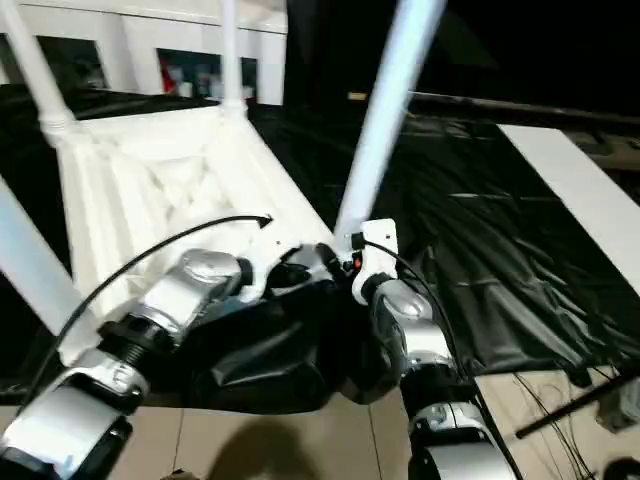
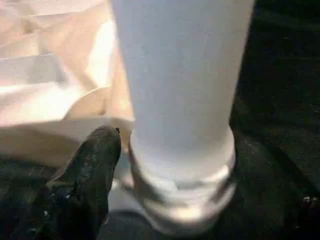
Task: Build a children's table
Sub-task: Rotate leg to tighten
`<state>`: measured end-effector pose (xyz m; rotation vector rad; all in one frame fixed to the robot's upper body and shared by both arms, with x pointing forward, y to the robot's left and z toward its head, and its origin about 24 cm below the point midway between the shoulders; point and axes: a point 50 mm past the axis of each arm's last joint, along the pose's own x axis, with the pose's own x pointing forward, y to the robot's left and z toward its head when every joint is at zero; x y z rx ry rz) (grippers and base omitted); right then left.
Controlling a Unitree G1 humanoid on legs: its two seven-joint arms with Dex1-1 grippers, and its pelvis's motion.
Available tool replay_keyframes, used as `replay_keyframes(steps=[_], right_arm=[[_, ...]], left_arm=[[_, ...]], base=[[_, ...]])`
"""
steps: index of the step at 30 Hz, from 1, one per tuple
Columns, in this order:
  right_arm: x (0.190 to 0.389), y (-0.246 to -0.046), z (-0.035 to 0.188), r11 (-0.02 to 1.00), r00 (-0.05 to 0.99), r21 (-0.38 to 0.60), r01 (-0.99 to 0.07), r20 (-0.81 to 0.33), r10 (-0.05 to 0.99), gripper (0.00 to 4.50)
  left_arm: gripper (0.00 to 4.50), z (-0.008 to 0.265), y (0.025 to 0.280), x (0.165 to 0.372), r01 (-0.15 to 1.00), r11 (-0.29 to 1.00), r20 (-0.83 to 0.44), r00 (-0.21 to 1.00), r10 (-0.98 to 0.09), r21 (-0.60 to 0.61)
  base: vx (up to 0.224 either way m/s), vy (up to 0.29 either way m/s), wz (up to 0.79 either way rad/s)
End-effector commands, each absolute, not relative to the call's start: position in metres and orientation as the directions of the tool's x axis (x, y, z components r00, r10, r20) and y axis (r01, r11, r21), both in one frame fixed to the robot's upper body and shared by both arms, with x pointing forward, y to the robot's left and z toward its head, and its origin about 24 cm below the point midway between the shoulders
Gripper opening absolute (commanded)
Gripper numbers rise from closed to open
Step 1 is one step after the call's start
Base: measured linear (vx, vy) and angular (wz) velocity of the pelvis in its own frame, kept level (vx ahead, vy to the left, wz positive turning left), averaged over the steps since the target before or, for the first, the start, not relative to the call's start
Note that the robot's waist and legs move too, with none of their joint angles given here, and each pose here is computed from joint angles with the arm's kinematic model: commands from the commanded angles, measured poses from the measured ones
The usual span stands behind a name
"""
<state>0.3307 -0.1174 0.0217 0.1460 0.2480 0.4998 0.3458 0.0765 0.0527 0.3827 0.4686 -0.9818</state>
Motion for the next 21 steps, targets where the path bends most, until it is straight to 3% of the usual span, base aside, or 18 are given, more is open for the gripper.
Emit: replay_keyframes(steps=[1,2,6,10,11,21], right_arm=[[0.325,-0.101,0.030,0.772,0.755,0.161,-0.615,-0.163,0.635,3.94],[0.320,-0.106,0.031,0.736,0.716,0.133,-0.664,-0.171,0.677,4.14],[0.308,-0.123,0.035,0.629,0.608,0.088,-0.772,-0.184,0.772,4.14],[0.302,-0.131,0.036,0.578,0.554,0.074,-0.813,-0.208,0.806,4.14],[0.299,-0.136,0.036,0.540,0.512,0.072,-0.838,-0.235,0.826,4.14],[0.287,-0.134,0.032,0.417,0.373,0.091,-0.904,-0.309,0.875,4.14]], left_arm=[[0.00,0.041,0.078,0.336,0.891,0.450,-0.570,0.399,-0.718,0.056],[0.00,0.042,0.082,0.331,0.918,0.394,-0.577,0.341,-0.742,0.036],[0.00,0.047,0.098,0.315,0.974,0.224,-0.588,0.168,-0.791,-0.022],[0.00,0.051,0.108,0.306,0.992,0.115,-0.580,0.065,-0.812,-0.049],[0.00,0.054,0.115,0.297,0.996,0.037,-0.569,-0.016,-0.822,-0.081],[0.00,0.059,0.125,0.293,0.996,0.036,-0.576,-0.019,-0.817,-0.083]], base=[[0.000,0.000,0.00],[0.000,0.000,0.00],[0.000,0.000,0.00],[0.000,0.000,0.00],[0.000,0.000,0.00],[0.000,0.000,0.00]])
